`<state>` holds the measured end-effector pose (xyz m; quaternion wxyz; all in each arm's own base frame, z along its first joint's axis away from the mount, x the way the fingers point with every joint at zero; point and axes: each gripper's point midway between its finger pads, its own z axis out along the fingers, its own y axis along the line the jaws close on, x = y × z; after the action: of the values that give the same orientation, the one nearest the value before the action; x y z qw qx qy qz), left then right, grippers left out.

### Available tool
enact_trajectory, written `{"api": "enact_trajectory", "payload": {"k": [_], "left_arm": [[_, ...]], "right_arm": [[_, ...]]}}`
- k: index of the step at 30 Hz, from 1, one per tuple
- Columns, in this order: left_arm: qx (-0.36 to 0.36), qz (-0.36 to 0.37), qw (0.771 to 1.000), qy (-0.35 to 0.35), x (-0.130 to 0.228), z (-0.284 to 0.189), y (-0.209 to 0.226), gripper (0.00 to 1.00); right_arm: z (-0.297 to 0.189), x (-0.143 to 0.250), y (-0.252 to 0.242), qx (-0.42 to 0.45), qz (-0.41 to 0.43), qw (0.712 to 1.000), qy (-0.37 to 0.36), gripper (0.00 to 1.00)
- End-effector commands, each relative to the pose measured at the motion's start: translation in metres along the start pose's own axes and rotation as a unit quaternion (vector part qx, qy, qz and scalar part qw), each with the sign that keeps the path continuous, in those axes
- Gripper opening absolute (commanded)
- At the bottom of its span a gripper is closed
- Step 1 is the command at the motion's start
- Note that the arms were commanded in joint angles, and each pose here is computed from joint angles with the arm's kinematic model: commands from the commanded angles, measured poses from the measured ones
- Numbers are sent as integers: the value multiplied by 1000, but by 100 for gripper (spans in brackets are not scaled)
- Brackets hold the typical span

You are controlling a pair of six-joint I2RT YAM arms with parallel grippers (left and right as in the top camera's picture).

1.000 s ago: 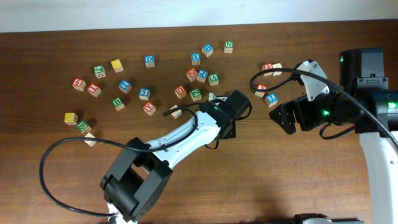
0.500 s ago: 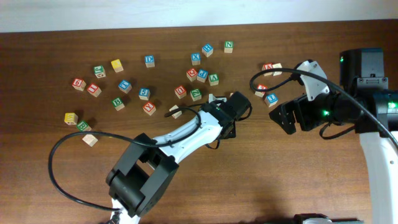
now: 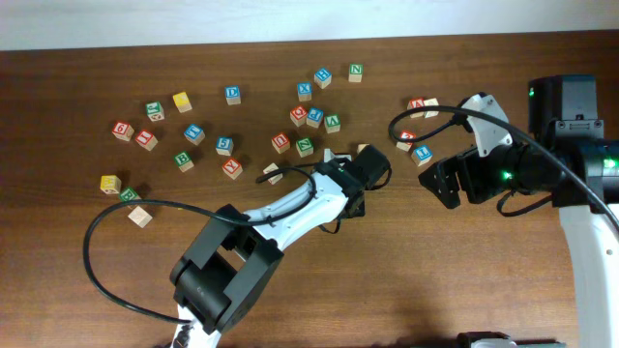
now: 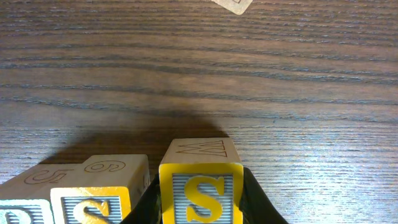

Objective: Spell out RSS
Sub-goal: 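Carry the second S block and place it right of the first S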

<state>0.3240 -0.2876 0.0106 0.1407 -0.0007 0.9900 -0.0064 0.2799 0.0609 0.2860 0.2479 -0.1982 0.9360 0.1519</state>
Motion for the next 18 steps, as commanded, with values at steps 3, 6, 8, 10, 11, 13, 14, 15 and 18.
{"api": "enact_trajectory", "payload": {"k": [3,6,8,10,11,13,14,15,18], "left_arm": [[-8,-3,1000,23,13,12,3,0],[0,-3,999,33,16,11,0,0],[-1,-3,999,33,16,11,0,0],[-1,-3,999,33,16,11,0,0],[0,-3,999,33,16,11,0,0],[-1,-3,999,33,16,11,0,8],[0,-3,999,33,16,11,0,14],[0,-3,999,33,16,11,0,17],[0,-3,999,33,15,11,0,24]], "right_arm": [[-2,-2,1,-3,-6,1000,-7,98],[-2,-2,1,-3,-6,1000,-7,98],[-2,-2,1,-3,-6,1000,-7,98],[-2,-2,1,-3,-6,1000,-7,98],[-2,-2,1,-3,-6,1000,-7,98],[-2,-2,1,-3,-6,1000,-7,98],[-2,-2,1,-3,-6,1000,-7,98],[-2,-2,1,-3,-6,1000,-7,98],[-2,-2,1,-3,-6,1000,-7,98]]}}
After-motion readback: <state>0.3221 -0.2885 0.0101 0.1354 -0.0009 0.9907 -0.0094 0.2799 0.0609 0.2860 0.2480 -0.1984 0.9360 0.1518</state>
